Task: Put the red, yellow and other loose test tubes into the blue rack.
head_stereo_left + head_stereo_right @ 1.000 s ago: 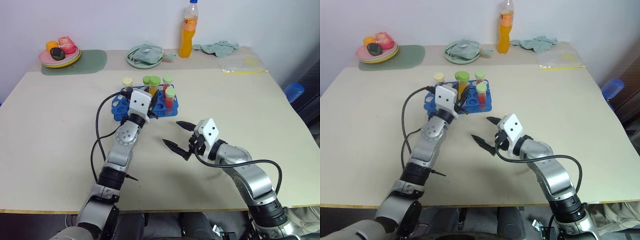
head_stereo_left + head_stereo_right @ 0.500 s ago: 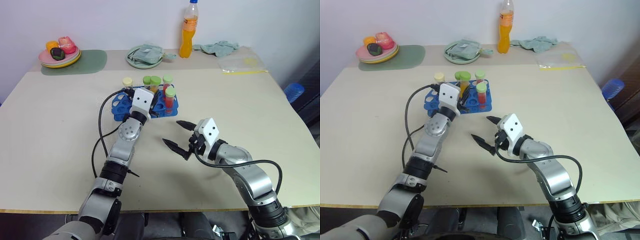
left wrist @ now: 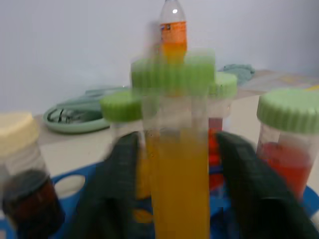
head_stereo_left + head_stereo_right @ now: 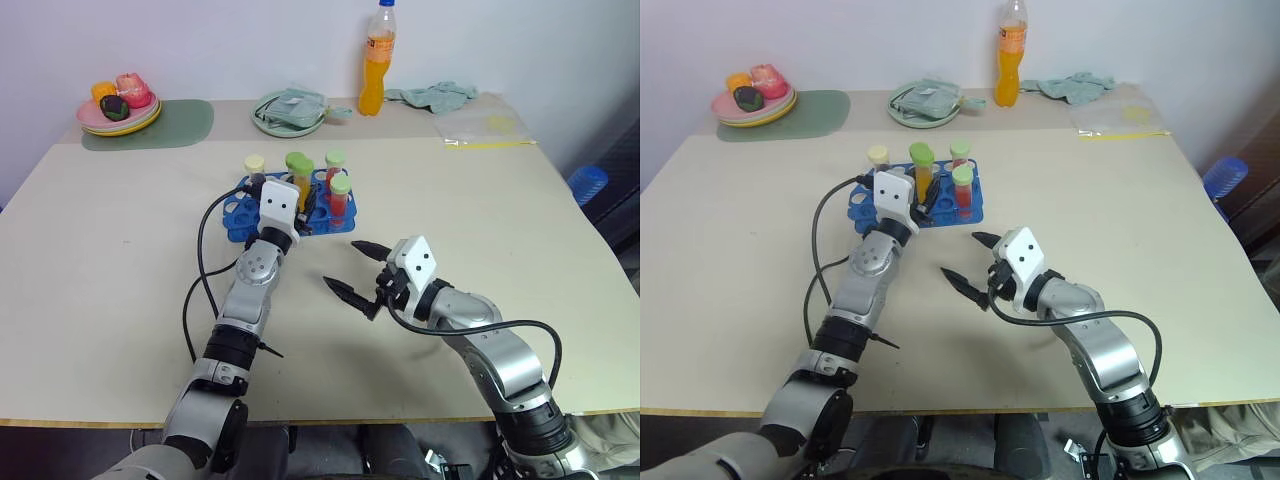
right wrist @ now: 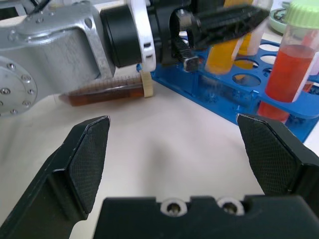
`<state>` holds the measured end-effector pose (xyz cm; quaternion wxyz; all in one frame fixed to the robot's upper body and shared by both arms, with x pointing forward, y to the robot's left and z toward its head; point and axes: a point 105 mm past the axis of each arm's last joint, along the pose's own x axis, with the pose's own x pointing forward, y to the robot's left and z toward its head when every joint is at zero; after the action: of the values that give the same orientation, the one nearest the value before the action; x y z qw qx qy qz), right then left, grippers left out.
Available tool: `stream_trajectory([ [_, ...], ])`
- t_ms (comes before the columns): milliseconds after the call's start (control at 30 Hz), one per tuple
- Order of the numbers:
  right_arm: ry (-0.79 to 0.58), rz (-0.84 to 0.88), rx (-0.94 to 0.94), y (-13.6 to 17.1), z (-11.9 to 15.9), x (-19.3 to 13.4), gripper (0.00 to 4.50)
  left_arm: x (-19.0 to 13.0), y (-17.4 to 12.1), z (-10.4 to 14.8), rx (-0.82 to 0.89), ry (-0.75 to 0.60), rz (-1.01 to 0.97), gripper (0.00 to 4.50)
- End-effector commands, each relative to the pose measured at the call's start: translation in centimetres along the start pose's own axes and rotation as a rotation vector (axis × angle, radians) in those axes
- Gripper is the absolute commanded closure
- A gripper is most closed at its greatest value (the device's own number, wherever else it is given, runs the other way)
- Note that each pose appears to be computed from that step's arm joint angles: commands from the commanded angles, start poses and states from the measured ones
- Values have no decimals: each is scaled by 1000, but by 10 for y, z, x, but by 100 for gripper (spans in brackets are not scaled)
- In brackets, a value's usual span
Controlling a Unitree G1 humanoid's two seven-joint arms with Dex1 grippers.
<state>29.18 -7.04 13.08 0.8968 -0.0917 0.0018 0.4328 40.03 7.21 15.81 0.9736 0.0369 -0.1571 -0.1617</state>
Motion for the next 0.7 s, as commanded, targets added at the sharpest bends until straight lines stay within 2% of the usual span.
stream_trajectory([
  [33,-56,9,-38,4,17,1,0,-1,6,18,-18,-78,22,24],
  [67,-56,10,-39,4,17,1,0,-2,7,23,-27,-95,21,7],
  [200,-58,10,-43,3,18,0,0,-12,19,56,-5,-187,27,7],
  [267,-60,7,-37,3,18,-2,0,-20,32,82,-1,-223,26,7],
  [367,-54,12,-31,4,16,-3,0,-31,42,106,28,-197,-15,7],
  [533,-56,20,-35,2,16,-1,0,-45,58,106,24,59,-66,7],
  [633,-56,29,-39,0,16,0,0,-60,73,87,96,338,-72,7],
  [700,-56,40,-42,1,16,1,0,-79,79,64,121,634,-89,7],
])
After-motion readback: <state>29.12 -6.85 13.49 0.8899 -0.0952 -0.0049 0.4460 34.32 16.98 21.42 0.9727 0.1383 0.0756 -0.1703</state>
